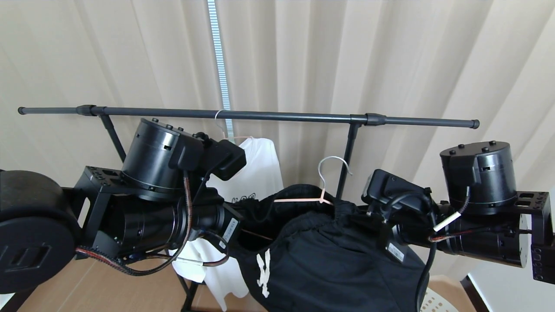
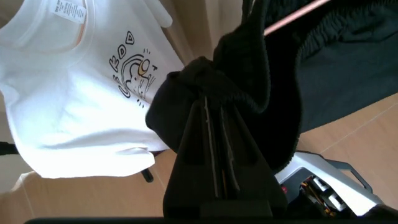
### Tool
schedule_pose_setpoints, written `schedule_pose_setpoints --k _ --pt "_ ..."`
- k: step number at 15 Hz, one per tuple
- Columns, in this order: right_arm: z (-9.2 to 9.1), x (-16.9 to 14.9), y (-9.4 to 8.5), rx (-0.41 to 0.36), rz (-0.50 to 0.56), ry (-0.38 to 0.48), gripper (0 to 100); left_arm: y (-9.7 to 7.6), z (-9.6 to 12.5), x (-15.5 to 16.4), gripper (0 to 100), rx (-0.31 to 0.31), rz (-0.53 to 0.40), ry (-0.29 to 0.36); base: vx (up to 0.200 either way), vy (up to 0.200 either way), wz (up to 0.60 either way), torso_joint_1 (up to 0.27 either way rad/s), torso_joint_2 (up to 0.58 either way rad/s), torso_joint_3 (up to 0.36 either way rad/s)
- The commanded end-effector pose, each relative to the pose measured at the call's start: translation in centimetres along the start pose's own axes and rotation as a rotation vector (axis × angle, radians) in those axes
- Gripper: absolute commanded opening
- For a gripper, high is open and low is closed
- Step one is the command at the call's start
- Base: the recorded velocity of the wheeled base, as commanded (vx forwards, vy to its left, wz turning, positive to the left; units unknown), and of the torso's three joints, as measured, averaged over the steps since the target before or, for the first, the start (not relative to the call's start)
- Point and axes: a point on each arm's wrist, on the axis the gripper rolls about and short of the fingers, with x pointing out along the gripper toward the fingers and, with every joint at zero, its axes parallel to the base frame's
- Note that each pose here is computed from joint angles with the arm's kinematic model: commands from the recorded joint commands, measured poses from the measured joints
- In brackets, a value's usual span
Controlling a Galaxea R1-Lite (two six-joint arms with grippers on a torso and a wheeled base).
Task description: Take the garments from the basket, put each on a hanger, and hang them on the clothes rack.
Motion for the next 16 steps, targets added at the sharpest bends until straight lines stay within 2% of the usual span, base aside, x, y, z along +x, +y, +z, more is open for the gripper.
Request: schedule_pose_setpoints --k 1,7,9,11,16 --pt "0.2 -0.1 -0.1 0.017 -0.004 -0.009 0 -0.1 0.0 -0.5 0 -0.011 -0.004 -0.004 0.000 0.000 0.00 0.000 0.00 0.000" --pt "0.8 -0.2 -0.4 0.099 -0.018 -0.084 0 -0.9 -0.8 -0.6 0 -0.126 -0.029 0.066 0.000 0.000 0.00 0.000 0.00 0.000" --pt "0.9 -0.2 -0.4 0.098 -0.012 -0.101 0 -1.4 -0.7 -0.6 0 -0.164 -0.041 0.070 0.000 0.000 0.00 0.000 0.00 0.000" --pt "1.2 -0.2 -0.3 0.104 -0.007 -0.133 0 -2.1 -0.7 -0.5 0 -0.231 -0.057 0.075 0.000 0.000 0.00 0.000 0.00 0.000" --pt "1.2 -0.2 -0.1 0.111 0.022 -0.180 0 -2.2 0.1 0.0 0 -0.350 -0.055 0.063 0.000 0.000 0.00 0.000 0.00 0.000"
